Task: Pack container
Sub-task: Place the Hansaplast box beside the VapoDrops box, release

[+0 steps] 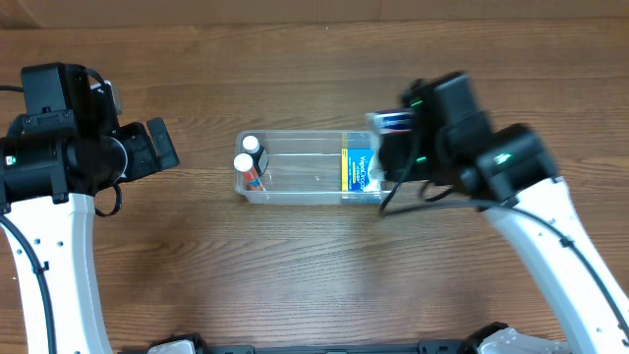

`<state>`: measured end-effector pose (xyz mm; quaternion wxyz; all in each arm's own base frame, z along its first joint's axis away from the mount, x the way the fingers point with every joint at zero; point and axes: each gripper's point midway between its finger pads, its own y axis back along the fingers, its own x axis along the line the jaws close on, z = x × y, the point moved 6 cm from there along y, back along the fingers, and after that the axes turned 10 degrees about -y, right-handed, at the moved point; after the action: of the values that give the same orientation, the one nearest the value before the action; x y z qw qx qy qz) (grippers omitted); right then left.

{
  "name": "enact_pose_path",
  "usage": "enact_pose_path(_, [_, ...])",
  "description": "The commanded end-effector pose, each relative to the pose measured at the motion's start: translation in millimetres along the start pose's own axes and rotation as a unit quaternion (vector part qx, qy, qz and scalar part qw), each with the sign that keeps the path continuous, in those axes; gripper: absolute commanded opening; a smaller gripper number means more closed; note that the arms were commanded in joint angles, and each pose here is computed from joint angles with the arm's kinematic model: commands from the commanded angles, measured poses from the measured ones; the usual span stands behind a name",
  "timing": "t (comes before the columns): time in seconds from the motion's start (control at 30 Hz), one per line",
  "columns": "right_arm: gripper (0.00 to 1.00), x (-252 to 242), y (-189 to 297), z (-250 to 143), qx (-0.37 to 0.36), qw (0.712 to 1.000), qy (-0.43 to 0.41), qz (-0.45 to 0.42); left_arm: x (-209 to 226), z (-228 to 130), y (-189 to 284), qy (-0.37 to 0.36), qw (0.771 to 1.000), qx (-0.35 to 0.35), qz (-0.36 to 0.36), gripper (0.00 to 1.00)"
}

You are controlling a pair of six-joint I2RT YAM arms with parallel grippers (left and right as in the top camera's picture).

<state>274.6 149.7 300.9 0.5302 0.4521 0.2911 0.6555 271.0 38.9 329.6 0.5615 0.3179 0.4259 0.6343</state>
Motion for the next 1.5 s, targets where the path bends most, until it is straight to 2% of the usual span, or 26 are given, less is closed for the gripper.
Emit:
enact_pose_path(0.0, [0.55, 33, 6, 0, -0.026, 0.999, 0.005, 0.021, -2, -1, 0, -0.010, 1.000, 0.000, -0.006, 1.00])
enact_pose_path(0.1, [0.53, 64, 10, 9, -0.031, 0.998, -0.013, 0.045, -2, -1, 0, -0.010, 1.000, 0.000, -0.006, 1.00])
enact_pose_path(0.2, [0.54, 78, -8, 17, -0.022, 0.998, -0.032, 0.045, -2, -1, 0, -0.010, 1.000, 0.000, -0.006, 1.00])
enact_pose_path(0.47, [0.55, 76, -107, 6, 0.068, 0.996, -0.042, -0.032, -1, -1, 0, -0.010, 1.000, 0.001, -0.006, 1.00])
enact_pose_path(0.93, [0.55, 62, -193, -18, 0.134, 0.986, -0.039, -0.093, -1, -2, 0, -0.010, 1.000, 0.002, -0.005, 1.00])
enact_pose_path(1.1, [0.61, 59, -209, -24, 0.147, 0.983, -0.040, -0.105, -1, -4, 0, -0.010, 1.000, 0.007, -0.005, 1.00])
enact_pose_path(1.17, [0.70, 59, -209, -24, 0.147, 0.983, -0.040, -0.105, -1, -4, 0, -0.010, 1.000, 0.007, -0.005, 1.00])
enact_pose_path(1.3, [0.75, 58, -209, -24, 0.149, 0.982, -0.040, -0.106, -1, -4, 0, -0.010, 1.000, 0.007, -0.005, 1.00])
enact_pose_path(1.4, [0.74, 58, -209, -24, 0.149, 0.982, -0.040, -0.106, -1, -4, 0, -0.010, 1.000, 0.008, -0.005, 1.00])
enact_pose_path(1.43, [0.71, 58, -209, -24, 0.149, 0.982, -0.040, -0.106, -1, -4, 0, -0.010, 1.000, 0.008, -0.005, 1.00])
enact_pose_path(1.47, [0.61, 58, -209, -24, 0.149, 0.982, -0.040, -0.106, -1, -4, 0, -0.009, 1.000, 0.008, -0.005, 1.00])
